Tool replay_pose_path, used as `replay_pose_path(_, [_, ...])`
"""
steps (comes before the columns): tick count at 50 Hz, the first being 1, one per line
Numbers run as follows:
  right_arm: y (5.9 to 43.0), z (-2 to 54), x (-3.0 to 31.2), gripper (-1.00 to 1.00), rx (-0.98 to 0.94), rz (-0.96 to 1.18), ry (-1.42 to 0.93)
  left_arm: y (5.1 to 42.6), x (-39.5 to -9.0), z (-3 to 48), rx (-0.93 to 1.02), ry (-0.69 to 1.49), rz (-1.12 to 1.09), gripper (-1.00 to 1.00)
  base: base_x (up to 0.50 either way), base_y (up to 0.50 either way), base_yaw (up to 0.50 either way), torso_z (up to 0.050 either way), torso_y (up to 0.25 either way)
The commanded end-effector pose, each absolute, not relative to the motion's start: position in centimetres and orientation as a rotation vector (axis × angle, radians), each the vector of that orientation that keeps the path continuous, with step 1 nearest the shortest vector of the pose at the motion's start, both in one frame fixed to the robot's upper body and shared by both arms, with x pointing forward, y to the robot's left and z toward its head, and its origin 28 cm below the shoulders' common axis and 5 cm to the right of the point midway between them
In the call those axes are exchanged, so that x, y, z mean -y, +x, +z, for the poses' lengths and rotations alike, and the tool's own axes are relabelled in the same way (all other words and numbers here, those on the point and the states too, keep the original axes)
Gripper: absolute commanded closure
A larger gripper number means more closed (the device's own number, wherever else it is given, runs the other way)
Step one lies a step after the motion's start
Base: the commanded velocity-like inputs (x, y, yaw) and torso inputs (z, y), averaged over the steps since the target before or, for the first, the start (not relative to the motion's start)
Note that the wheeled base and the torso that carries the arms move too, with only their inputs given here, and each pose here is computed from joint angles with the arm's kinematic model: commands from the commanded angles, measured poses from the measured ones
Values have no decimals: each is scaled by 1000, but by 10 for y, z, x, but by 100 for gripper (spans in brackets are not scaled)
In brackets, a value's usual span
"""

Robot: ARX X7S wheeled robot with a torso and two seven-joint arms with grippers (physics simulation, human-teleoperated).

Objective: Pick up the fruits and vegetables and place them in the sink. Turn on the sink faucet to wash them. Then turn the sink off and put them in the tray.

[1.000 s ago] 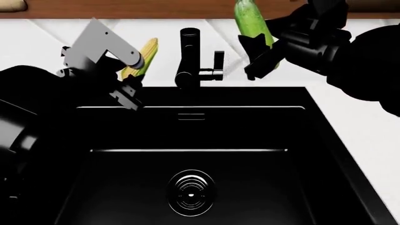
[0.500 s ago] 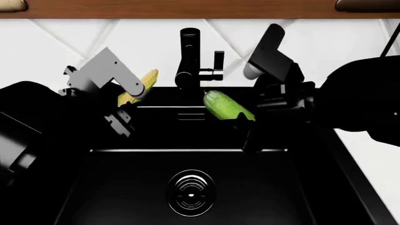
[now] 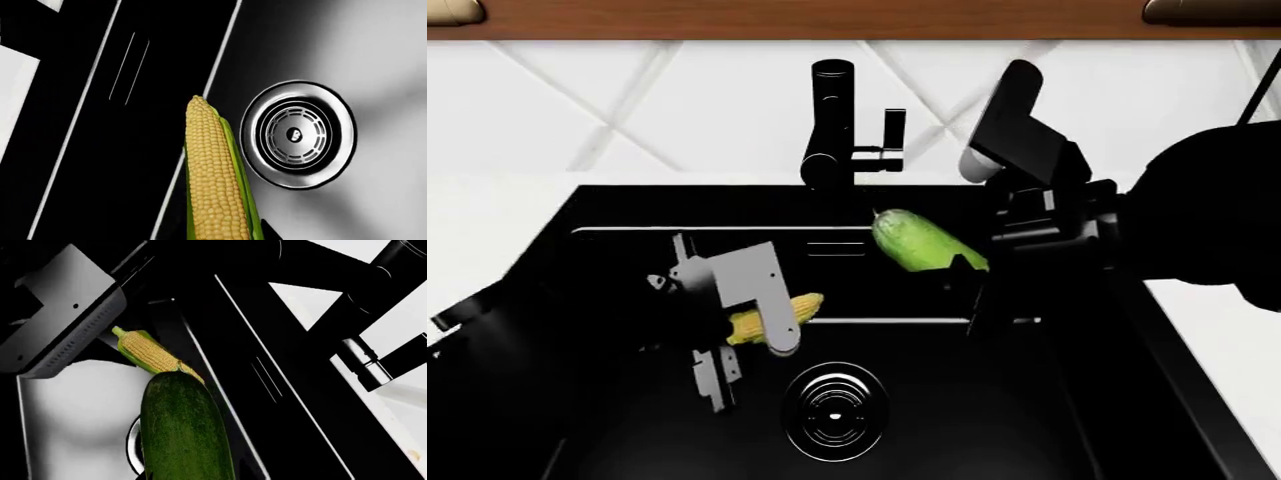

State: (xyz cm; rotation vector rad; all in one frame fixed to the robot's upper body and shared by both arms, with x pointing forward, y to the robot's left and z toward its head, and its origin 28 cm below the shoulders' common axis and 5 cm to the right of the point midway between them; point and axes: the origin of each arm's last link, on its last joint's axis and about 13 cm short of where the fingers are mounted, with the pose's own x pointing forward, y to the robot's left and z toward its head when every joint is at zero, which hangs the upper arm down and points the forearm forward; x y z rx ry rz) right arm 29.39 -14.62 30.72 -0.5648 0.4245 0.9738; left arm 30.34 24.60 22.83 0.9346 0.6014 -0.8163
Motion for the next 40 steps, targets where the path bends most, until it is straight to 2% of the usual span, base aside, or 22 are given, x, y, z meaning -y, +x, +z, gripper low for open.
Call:
replay_pose_path(1, [285, 301, 149, 100, -463, 962, -588, 313, -209, 186, -588, 932, -964, 100, 0, 0, 0, 0, 0])
replay_pose_path(16, [274, 290, 147, 100, -511, 963, -578, 325, -187, 136, -617, 880, -994, 100, 0, 0, 0, 0, 0])
replay_pose_path(32, [264, 297, 147, 100, -514, 945, -595, 333, -185, 92, -730, 947, -999, 100, 0, 0, 0, 1, 1])
replay_pose_path(33, [264, 297, 147, 100, -514, 944, -595, 333, -186, 92, -730, 948, -996, -100, 0, 0, 0, 0, 0])
replay_pose_path(40, [264, 295, 146, 100, -516, 949, -599, 330, -192, 95, -724, 923, -949, -100, 0, 0, 0, 0, 0])
